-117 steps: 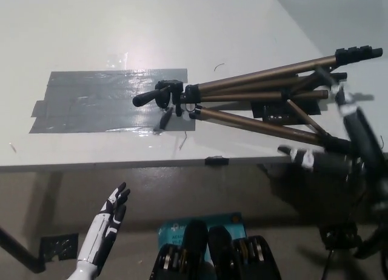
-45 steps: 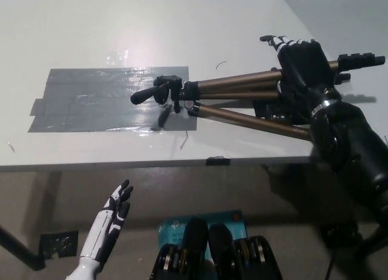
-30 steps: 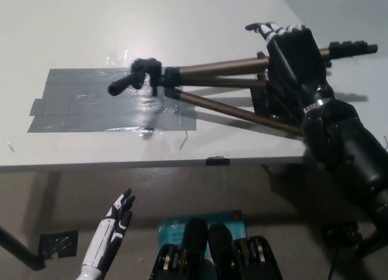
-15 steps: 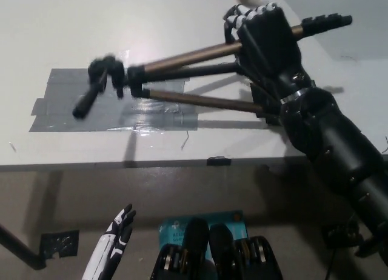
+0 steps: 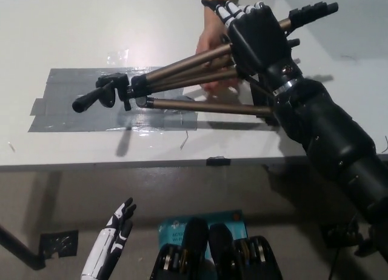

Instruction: A tripod is kept on the middle of the desk infront of the robot and the robot grabs one of its legs to pick it up and hands it to a person

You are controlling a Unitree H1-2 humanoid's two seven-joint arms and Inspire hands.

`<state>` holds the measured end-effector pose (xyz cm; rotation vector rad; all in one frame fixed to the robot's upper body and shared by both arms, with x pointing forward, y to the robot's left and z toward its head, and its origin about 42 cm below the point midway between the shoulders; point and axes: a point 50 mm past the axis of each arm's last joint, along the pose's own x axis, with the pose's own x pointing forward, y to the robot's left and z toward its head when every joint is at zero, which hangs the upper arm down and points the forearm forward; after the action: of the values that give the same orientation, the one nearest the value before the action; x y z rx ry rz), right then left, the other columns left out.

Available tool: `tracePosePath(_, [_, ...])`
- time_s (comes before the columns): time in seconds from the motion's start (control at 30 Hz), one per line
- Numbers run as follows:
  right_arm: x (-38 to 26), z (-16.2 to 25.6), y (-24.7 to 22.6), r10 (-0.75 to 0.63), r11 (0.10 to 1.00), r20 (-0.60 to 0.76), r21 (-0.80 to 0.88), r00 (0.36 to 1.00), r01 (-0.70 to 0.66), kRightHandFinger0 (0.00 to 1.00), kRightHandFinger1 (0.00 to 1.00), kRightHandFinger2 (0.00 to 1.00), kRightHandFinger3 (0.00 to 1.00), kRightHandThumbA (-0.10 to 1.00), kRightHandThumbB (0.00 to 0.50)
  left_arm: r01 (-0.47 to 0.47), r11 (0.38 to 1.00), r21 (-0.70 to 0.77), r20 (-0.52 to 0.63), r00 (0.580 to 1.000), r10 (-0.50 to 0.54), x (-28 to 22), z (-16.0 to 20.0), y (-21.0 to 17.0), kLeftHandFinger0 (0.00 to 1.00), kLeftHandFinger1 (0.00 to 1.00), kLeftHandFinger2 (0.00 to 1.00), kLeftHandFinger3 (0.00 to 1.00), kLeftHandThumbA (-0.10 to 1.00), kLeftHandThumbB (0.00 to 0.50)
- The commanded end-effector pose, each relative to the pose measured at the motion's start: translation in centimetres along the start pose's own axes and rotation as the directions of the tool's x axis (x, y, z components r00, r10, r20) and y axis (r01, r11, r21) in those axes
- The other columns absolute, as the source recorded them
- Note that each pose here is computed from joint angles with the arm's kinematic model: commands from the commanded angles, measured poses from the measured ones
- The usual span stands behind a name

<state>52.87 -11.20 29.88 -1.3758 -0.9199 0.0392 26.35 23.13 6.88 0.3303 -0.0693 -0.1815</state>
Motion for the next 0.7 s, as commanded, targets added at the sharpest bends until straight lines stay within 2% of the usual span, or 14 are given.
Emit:
tracePosePath(0.0, [4.8, 1.3, -4.5, -0.192, 0.981, 0.056, 0.005, 0.980, 0.192, 0.00, 0.38, 0.78, 0.85, -0.10, 0.211, 0.007, 1.000, 0.025, 0.038, 0.999, -0.008, 0.2, 0.9, 0.9, 0.98, 1.00, 1.00, 1.00, 1.00, 0.071])
tracePosePath(0.03, [4.9, 1.4, -4.5, -0.205, 0.979, 0.060, 0.014, 0.977, 0.205, 0.00, 0.37, 0.78, 0.85, -0.10, 0.206, 0.007, 1.000, 0.023, 0.034, 0.999, -0.008, 0.2, 0.8, 1.1, 0.94, 1.00, 1.00, 1.00, 1.00, 0.077])
tracePosePath(0.1, [4.8, 1.3, -4.5, -0.213, 0.977, 0.060, 0.014, 0.975, 0.213, 0.00, 0.37, 0.77, 0.86, -0.10, 0.198, 0.009, 1.000, 0.023, 0.029, 1.000, -0.010, 0.1, 0.8, 1.2, 0.98, 1.00, 1.00, 1.00, 1.00, 0.095])
tracePosePath(0.17, [5.0, 1.1, -4.8, -0.222, 0.975, 0.056, 0.023, 0.973, 0.221, 0.00, 0.36, 0.77, 0.87, -0.10, 0.209, 0.008, 1.000, 0.016, 0.023, 1.000, -0.008, 0.2, 0.9, 1.3, 0.99, 1.00, 1.00, 1.00, 1.00, 0.098])
tracePosePath(0.27, [5.1, 1.1, -4.9, -0.223, 0.975, 0.056, 0.017, 0.973, 0.223, 0.00, 0.36, 0.78, 0.89, -0.10, 0.197, 0.007, 1.000, 0.011, 0.020, 1.000, -0.007, 0.1, 0.9, 1.3, 0.98, 1.00, 1.00, 1.00, 1.00, 0.108])
tracePosePath(0.3, [5.0, 1.2, -4.8, -0.223, 0.975, 0.055, 0.016, 0.973, 0.222, 0.00, 0.36, 0.77, 0.88, -0.10, 0.193, 0.007, 1.000, 0.009, 0.020, 1.000, -0.008, 0.0, 0.9, 1.3, 0.95, 1.00, 1.00, 1.00, 1.00, 0.105])
tracePosePath(0.37, [4.8, 1.4, -4.6, -0.203, 0.979, 0.040, 0.015, 0.978, 0.202, 0.00, 0.37, 0.77, 0.84, -0.10, 0.181, 0.008, 1.000, 0.007, 0.018, 1.000, -0.008, -0.2, 0.9, 1.3, 0.95, 1.00, 1.00, 1.00, 1.00, 0.109])
tracePosePath(0.4, [4.6, 1.4, -4.5, -0.147, 0.989, 0.009, 0.035, 0.989, 0.147, 0.01, 0.40, 0.74, 0.80, -0.02, 0.168, 0.011, 1.000, 0.011, 0.018, 1.000, -0.011, -0.3, 1.0, 1.3, 0.95, 1.00, 1.00, 1.00, 1.00, 0.109])
tracePosePath(0.43, [4.5, 1.4, -4.5, -0.126, 0.991, -0.001, 0.045, 0.992, 0.126, 0.01, 0.40, 0.74, 0.80, -0.02, 0.168, 0.013, 1.000, 0.012, 0.019, 1.000, -0.013, -0.4, 1.0, 1.2, 0.95, 1.00, 1.00, 1.00, 1.00, 0.109])
tracePosePath(0.47, [4.2, 1.5, -4.9, -0.013, 0.988, -0.022, 0.155, 1.000, 0.016, 0.48, 0.83, 1.00, 1.00, 0.39, 0.376, 0.013, 1.000, 0.010, 0.021, 1.000, -0.013, -0.4, 1.0, 1.1, 0.95, 1.00, 1.00, 1.00, 1.00, 0.100])
tracePosePath(0.5, [4.0, 1.6, -5.4, 0.088, 0.965, -0.013, 0.250, 0.996, -0.082, 0.67, 0.86, 1.00, 1.00, 0.43, 0.362, 0.013, 1.000, 0.009, 0.023, 1.000, -0.014, -0.5, 1.0, 1.1, 0.94, 1.00, 1.00, 1.00, 1.00, 0.099])
tracePosePath(0.53, [3.8, 1.7, -6.9, 0.295, 0.883, 0.020, 0.377, 0.955, -0.280, 1.00, 1.00, 1.00, 1.00, 0.57, 0.489, 0.015, 1.000, 0.006, 0.021, 1.000, -0.015, -0.5, 1.1, 1.2, 0.94, 1.00, 1.00, 1.00, 1.00, 0.112])
tracePosePath(0.67, [3.2, 2.3, -10.9, 0.503, 0.738, 0.122, 0.453, 0.855, -0.499, 1.00, 1.00, 1.00, 1.00, 0.67, 0.500, 0.028, 1.000, 0.010, 0.020, 0.999, -0.028, -0.4, 1.1, 1.4, 0.94, 1.00, 1.00, 1.00, 1.00, 0.122])
